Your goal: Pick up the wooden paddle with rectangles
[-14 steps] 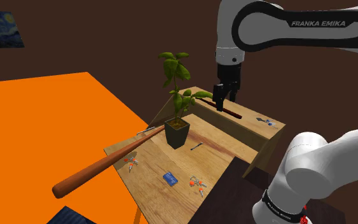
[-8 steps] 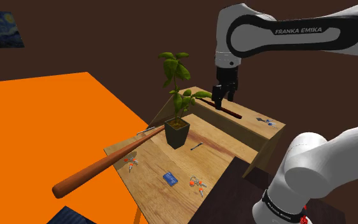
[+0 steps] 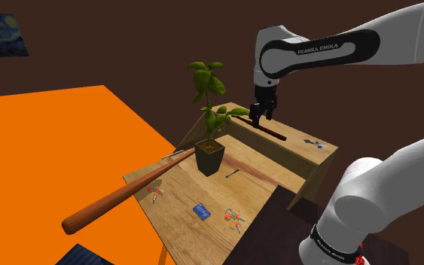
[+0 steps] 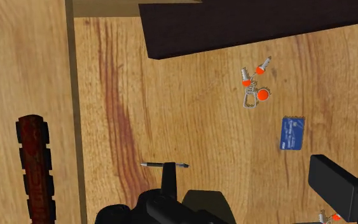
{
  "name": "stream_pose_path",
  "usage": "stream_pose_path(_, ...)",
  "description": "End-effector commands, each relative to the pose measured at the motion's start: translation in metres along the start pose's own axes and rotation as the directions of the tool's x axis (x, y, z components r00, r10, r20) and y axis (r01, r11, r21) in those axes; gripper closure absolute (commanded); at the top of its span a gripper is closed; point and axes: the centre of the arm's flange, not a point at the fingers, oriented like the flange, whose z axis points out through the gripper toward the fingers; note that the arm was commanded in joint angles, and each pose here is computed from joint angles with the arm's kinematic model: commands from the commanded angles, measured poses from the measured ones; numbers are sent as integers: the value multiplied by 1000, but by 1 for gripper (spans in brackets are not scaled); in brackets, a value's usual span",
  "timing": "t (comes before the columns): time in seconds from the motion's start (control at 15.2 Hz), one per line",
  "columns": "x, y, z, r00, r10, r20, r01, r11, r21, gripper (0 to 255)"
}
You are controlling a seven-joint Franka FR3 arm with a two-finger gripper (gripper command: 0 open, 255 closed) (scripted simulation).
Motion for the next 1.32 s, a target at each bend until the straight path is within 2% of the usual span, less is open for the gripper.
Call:
stream_pose_path(0.0,16,20,11,1000,7,-6,-7,1000,0,0)
stream_pose_path(1.25,143,206,116,996,71,-46,-70,997,13,0)
